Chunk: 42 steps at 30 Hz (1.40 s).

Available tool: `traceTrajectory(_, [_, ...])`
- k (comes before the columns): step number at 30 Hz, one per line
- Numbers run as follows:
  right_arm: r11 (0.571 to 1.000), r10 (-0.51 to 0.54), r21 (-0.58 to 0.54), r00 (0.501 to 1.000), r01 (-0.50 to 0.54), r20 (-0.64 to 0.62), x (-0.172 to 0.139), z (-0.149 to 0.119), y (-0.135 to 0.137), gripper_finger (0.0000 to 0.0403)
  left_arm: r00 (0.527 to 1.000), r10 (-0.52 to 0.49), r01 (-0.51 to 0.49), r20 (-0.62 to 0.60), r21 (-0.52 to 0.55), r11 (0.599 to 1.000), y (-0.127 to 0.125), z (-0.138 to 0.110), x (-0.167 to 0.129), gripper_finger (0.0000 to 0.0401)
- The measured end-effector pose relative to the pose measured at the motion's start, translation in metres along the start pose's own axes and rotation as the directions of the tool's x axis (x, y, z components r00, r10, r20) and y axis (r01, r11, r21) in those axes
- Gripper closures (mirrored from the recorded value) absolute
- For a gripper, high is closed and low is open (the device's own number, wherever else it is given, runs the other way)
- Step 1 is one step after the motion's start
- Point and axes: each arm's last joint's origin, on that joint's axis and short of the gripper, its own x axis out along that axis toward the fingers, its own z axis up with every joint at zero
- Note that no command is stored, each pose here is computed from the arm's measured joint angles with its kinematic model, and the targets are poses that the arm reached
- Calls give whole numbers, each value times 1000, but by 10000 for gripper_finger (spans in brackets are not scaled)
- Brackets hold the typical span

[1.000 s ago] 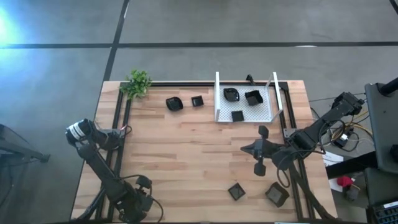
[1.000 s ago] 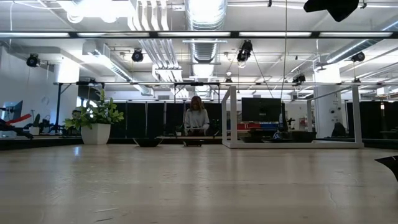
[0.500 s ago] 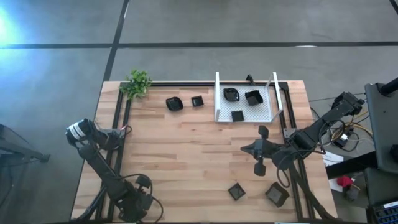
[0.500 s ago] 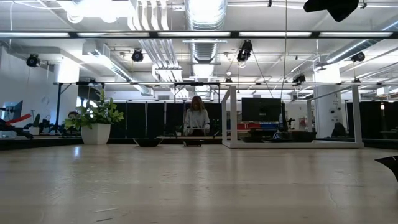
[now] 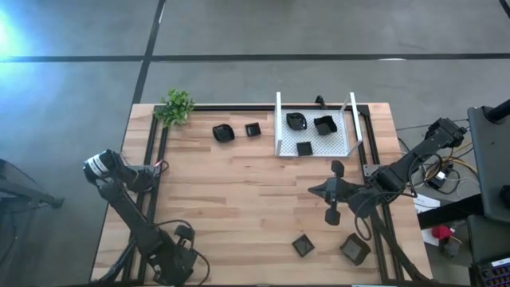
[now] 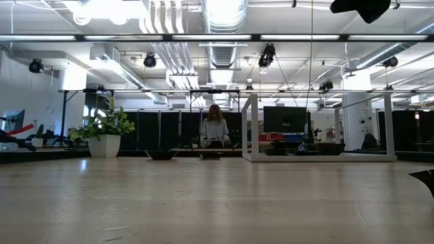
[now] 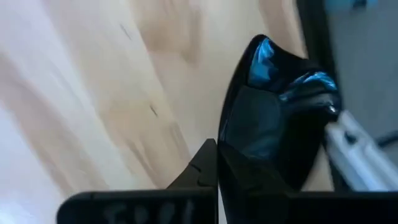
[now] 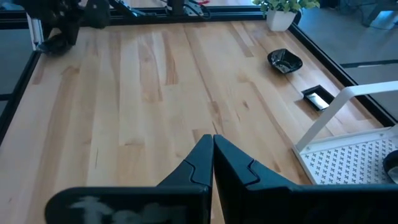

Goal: Pick & Place Mini shaped plates
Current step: Stack the leaf shaped plate on top of the other leaf shaped plates on the shelf

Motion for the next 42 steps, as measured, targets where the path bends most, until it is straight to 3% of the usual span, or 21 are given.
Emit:
traceTrajectory(6, [1000, -27, -5, 1000, 27, 15, 0, 0, -1, 394, 969, 106, -82, 222, -114, 990, 9, 8, -38, 401])
traceTrajectory(10, [997, -74, -7, 996, 74, 41, 0, 1, -2, 394, 868, 272, -192, 417, -223, 956, 20, 12, -66, 401])
traceTrajectory(14, [992, -125, -4, 990, 126, 69, 0, 2, -4, 394, 683, 478, -320, 552, -363, 875, 34, 16, -88, 401])
traceTrajectory(20, [978, -209, 1, 971, 211, 113, 1, -1, -6, 394, 299, 761, -456, 575, -615, 644, 58, 30, -106, 401])
traceTrajectory(24, [975, -215, -18, 964, 220, 156, 7, -8, -4, 394, 164, 830, -555, 532, -646, 524, 76, 51, -110, 401])
traceTrajectory(28, [980, -181, -37, 955, 195, 236, 12, -7, 1, 394, 91, 861, -581, 500, -676, 454, 98, 77, -116, 401])
traceTrajectory(34, [979, -138, -94, 930, 179, 340, 15, -7, 4, 394, 31, 863, -618, 505, -669, 414, 123, 105, -120, 401])
traceTrajectory(42, [969, -148, -136, 925, 206, 349, 19, -12, 1, 394, -50, 878, -606, 476, -714, 352, 144, 125, -116, 401])
